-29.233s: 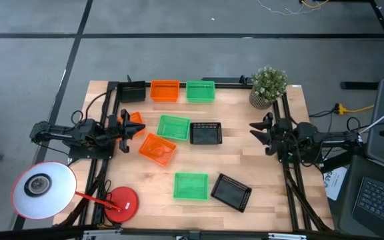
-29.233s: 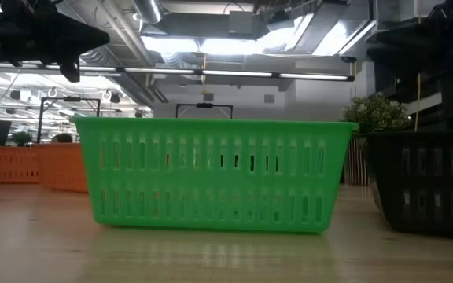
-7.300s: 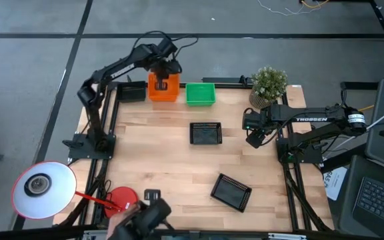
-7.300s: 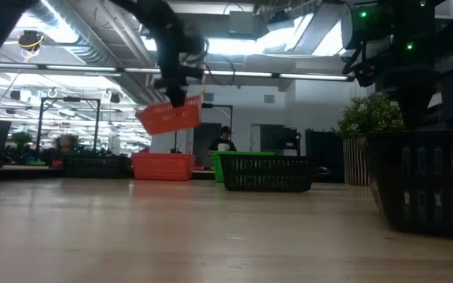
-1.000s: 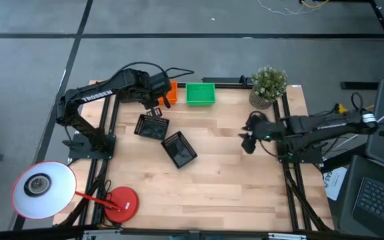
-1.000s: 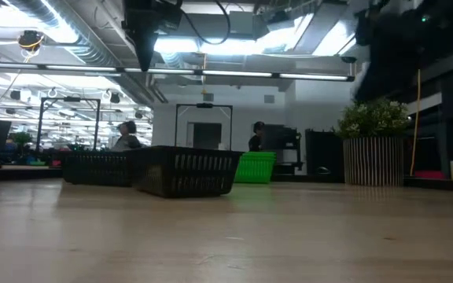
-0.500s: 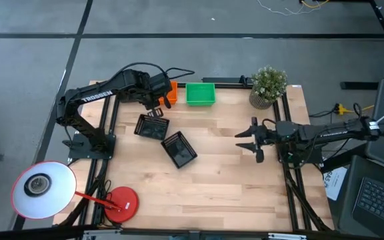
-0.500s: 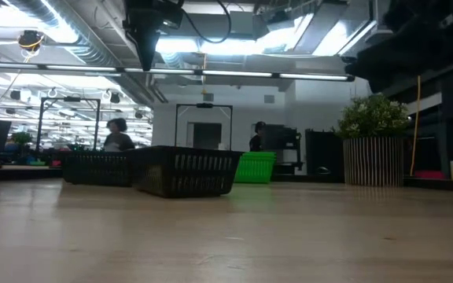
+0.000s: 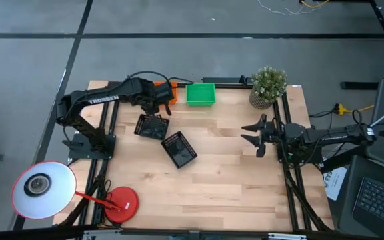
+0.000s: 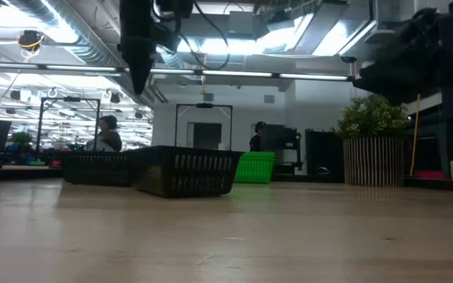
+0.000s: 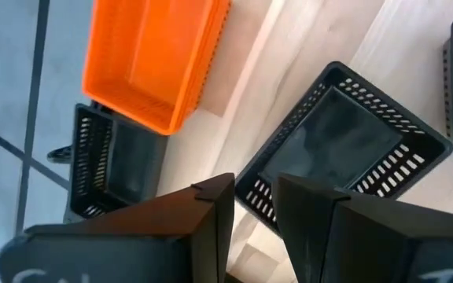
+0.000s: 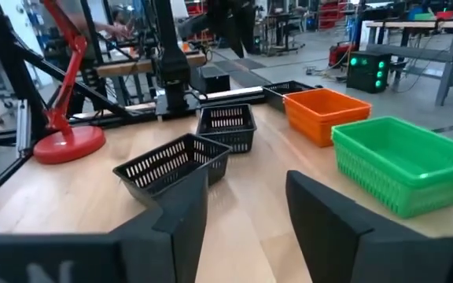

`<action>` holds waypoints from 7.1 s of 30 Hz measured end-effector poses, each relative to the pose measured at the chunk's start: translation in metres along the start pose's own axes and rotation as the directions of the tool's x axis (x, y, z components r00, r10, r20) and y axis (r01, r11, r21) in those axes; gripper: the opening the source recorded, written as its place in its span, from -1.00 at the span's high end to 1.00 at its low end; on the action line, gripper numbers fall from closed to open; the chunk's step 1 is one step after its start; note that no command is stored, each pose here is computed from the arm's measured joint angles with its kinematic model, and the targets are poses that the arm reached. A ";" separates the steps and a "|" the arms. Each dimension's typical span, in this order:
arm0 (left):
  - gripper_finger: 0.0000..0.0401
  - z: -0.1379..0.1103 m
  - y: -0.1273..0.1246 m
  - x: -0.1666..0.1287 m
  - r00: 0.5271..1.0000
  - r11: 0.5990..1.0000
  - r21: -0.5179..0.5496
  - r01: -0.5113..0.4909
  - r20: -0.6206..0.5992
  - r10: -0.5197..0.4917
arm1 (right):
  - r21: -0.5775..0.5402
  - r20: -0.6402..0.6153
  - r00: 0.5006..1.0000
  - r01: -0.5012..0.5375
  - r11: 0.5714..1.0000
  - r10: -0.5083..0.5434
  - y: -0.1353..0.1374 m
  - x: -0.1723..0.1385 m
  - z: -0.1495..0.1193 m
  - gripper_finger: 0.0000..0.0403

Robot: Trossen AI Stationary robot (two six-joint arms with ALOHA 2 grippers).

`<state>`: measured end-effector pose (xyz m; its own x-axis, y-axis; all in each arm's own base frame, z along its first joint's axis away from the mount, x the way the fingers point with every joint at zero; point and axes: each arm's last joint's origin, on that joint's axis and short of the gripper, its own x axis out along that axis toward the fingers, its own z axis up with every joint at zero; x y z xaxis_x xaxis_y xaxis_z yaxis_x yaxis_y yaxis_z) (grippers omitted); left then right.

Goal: Stack baskets by color
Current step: Stack the middle black bin on top of the top black bin, then stack the bottom black bin on top of the top black bin

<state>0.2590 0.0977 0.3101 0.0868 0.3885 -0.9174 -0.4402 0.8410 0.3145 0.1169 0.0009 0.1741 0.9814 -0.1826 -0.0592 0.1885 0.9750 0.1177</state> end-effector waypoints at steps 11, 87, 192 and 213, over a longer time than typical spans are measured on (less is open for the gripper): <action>0.60 -0.008 -0.027 0.028 0.989 0.972 0.184 0.147 -0.011 -0.148 | 0.059 -0.061 0.998 -0.016 0.998 0.020 0.000 -0.004 -0.018 0.14; 0.99 -0.060 -0.093 0.119 0.993 0.945 0.306 0.117 -0.038 -0.111 | 0.089 -0.123 0.992 -0.006 0.996 0.017 0.001 -0.005 -0.024 0.14; 0.41 -0.055 0.129 0.125 0.966 0.973 0.224 -0.052 -0.234 0.105 | 0.083 -0.124 0.992 -0.015 0.996 0.026 0.001 -0.005 -0.024 0.14; 0.40 -0.033 0.051 0.104 0.983 0.998 0.035 0.060 -0.178 -0.053 | 0.083 -0.125 0.992 -0.017 0.996 0.027 0.001 -0.005 -0.024 0.14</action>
<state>0.2164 0.1686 0.2230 -0.0506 0.2698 -0.9616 -0.4028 0.8755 0.2669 0.1112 0.0062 0.1506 0.9739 -0.1386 -0.1798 0.1742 0.9641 0.2003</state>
